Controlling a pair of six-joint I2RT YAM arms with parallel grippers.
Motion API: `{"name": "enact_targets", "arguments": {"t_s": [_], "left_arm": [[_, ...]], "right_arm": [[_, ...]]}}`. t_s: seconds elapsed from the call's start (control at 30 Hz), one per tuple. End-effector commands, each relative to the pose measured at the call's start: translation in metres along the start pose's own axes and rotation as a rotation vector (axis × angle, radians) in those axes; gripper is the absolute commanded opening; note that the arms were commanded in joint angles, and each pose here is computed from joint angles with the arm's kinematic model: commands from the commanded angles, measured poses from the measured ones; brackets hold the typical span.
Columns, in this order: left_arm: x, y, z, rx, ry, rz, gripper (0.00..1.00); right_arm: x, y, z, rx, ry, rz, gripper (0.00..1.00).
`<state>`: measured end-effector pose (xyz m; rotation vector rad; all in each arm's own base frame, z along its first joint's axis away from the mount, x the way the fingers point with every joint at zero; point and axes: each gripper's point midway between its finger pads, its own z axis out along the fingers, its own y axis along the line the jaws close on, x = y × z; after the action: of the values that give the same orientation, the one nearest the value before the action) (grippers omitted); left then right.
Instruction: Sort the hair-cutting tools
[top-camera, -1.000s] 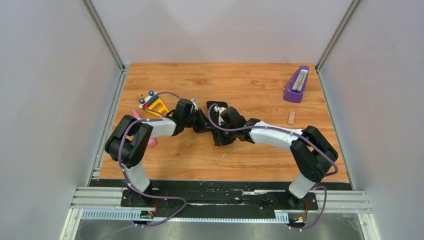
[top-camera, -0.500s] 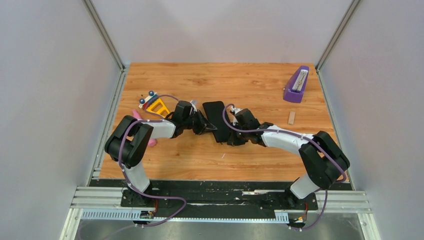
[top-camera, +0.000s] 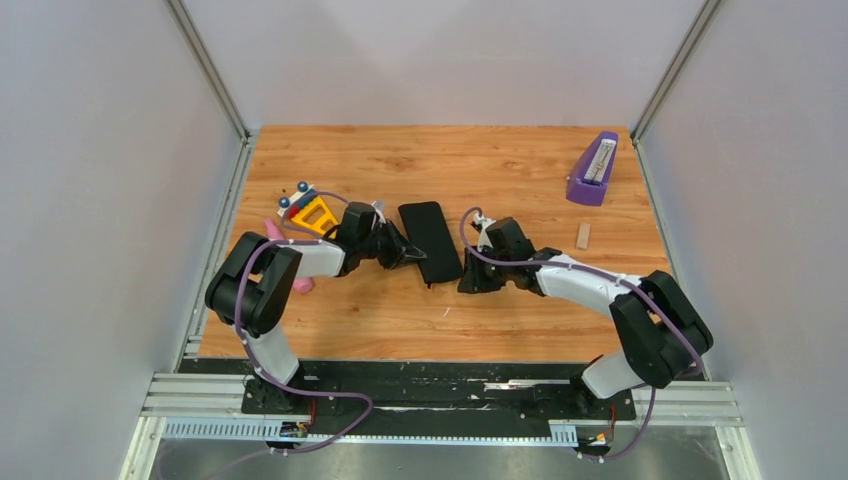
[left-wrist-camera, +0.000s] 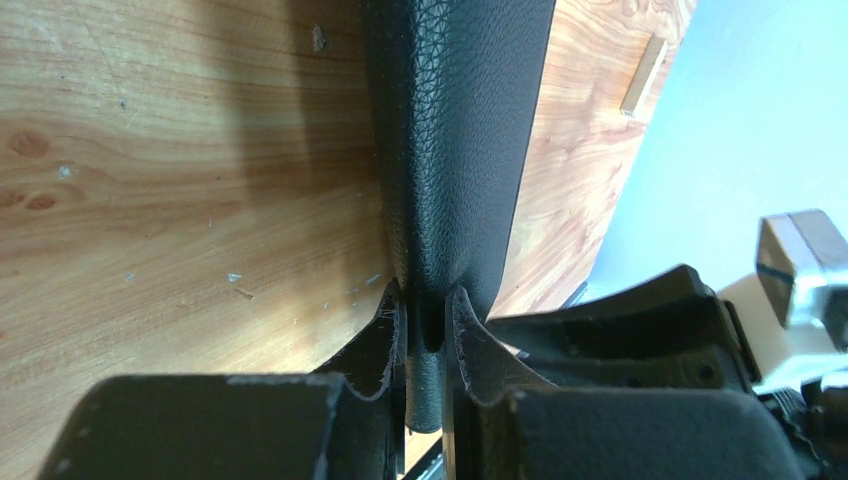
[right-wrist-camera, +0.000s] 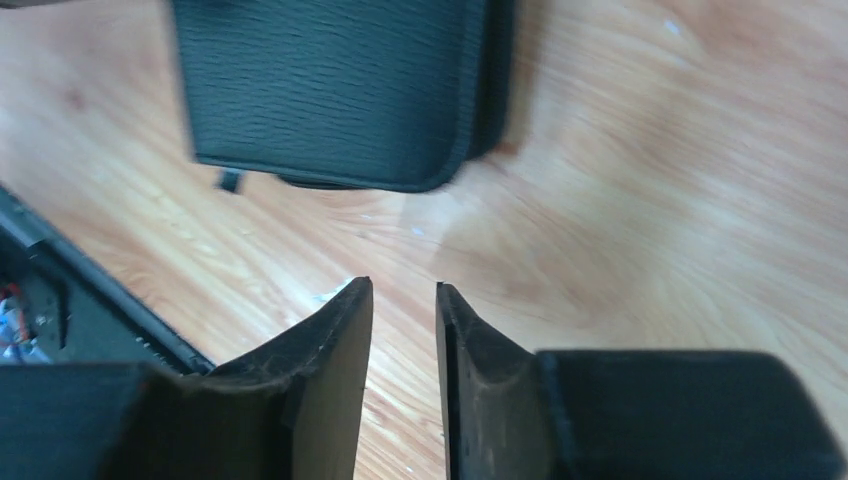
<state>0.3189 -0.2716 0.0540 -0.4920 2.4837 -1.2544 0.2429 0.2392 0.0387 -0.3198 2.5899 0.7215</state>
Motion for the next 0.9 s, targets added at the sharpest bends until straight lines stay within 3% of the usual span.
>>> {"name": "enact_targets", "arguments": {"t_s": [0.0, 0.27, 0.57, 0.87], "left_arm": [[-0.010, -0.003, -0.003, -0.008, -0.076, -0.014, 0.09], [-0.002, -0.016, 0.002, -0.011, -0.087, -0.017, 0.13], [-0.006, -0.020, -0.002, -0.024, -0.115, -0.007, 0.16], [-0.006, -0.018, 0.000, -0.029, -0.117, -0.006, 0.16]], "right_arm": [[-0.033, 0.060, -0.014, -0.223, -0.136, -0.097, 0.35], [-0.048, 0.085, 0.006, -0.076, -0.157, -0.202, 0.42], [-0.043, 0.061, 0.025, 0.216, -0.125, -0.236, 0.41], [-0.028, 0.062, 0.025, 0.295, -0.070, -0.284, 0.37]]}}
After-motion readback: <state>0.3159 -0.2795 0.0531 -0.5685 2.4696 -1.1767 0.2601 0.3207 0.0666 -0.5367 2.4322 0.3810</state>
